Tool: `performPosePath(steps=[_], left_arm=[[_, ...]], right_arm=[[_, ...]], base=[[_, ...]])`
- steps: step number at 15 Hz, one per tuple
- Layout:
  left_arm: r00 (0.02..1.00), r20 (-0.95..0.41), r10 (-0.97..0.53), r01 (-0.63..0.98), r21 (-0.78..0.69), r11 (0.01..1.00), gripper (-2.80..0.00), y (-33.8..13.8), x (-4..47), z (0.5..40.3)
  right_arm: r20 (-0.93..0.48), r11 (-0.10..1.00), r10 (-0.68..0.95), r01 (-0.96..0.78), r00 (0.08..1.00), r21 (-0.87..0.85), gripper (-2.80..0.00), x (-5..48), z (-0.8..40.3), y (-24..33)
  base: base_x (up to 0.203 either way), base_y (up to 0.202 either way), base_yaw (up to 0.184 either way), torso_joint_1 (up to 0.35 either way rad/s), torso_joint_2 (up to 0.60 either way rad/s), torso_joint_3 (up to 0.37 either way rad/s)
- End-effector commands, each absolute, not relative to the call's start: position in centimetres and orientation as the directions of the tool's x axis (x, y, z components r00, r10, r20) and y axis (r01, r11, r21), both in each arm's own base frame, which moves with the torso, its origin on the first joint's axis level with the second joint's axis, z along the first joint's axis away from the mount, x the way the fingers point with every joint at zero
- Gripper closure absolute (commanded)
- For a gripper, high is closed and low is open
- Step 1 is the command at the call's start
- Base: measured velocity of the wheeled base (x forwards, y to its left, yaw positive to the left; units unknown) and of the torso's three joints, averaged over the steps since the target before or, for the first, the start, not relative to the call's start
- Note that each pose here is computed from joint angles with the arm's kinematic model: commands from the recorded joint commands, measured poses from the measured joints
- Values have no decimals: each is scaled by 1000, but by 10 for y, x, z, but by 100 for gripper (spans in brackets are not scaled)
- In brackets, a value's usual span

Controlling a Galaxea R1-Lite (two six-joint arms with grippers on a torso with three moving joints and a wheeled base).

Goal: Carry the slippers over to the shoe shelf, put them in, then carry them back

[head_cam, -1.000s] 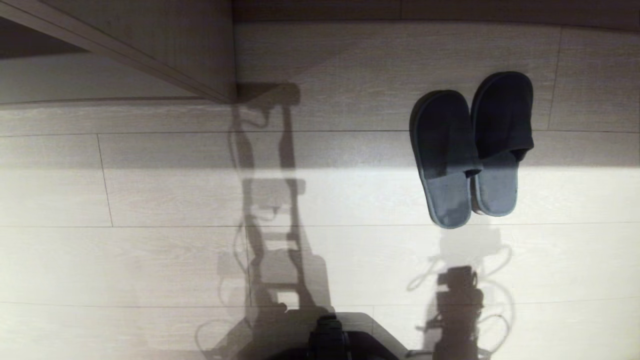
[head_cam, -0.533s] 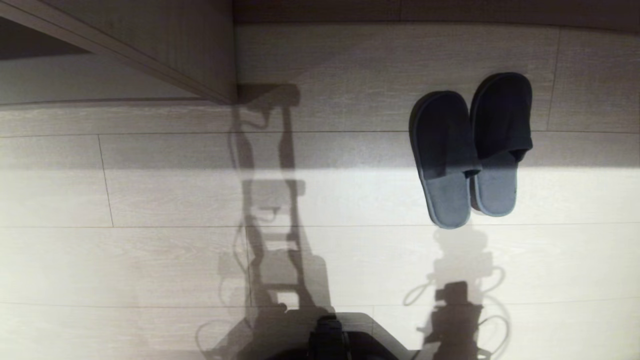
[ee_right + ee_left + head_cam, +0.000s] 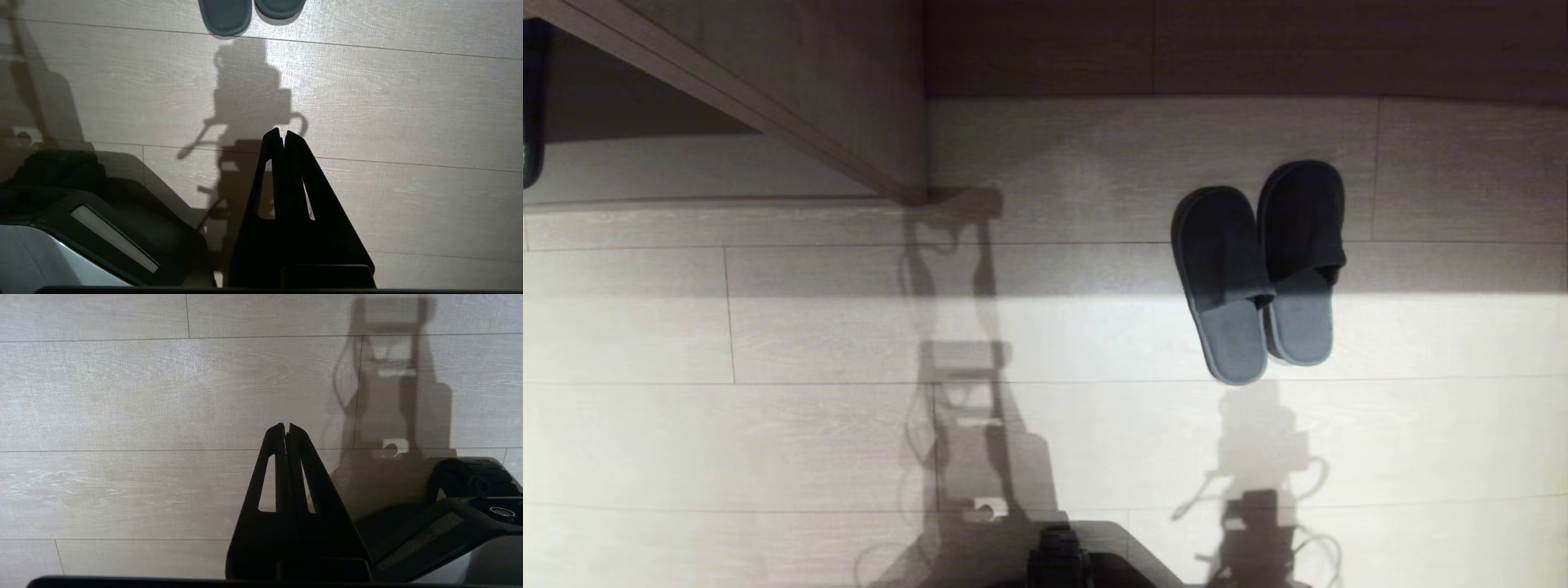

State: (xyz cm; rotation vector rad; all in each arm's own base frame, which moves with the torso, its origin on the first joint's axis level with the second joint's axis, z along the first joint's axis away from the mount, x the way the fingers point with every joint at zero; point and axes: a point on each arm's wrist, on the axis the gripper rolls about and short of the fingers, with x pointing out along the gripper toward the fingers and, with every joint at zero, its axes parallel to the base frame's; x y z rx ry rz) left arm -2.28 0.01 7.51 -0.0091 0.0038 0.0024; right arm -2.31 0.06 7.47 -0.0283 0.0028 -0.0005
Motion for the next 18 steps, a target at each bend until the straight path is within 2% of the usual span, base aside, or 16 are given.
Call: performPosePath(steps=[1,18], left_arm=[[1000,-5,2,-2,-11,1000,0,0,-23,75],[1000,-3,3,-3,-15,1000,0,0,-23,75]], right_arm=[[-5,1000,0,0,1000,-29,0,-23,75,1],[-5,1000,0,0,1000,-29,0,-23,75,1]], base=[[0,0,0,2,0,207],[0,0,0,2,3,203]])
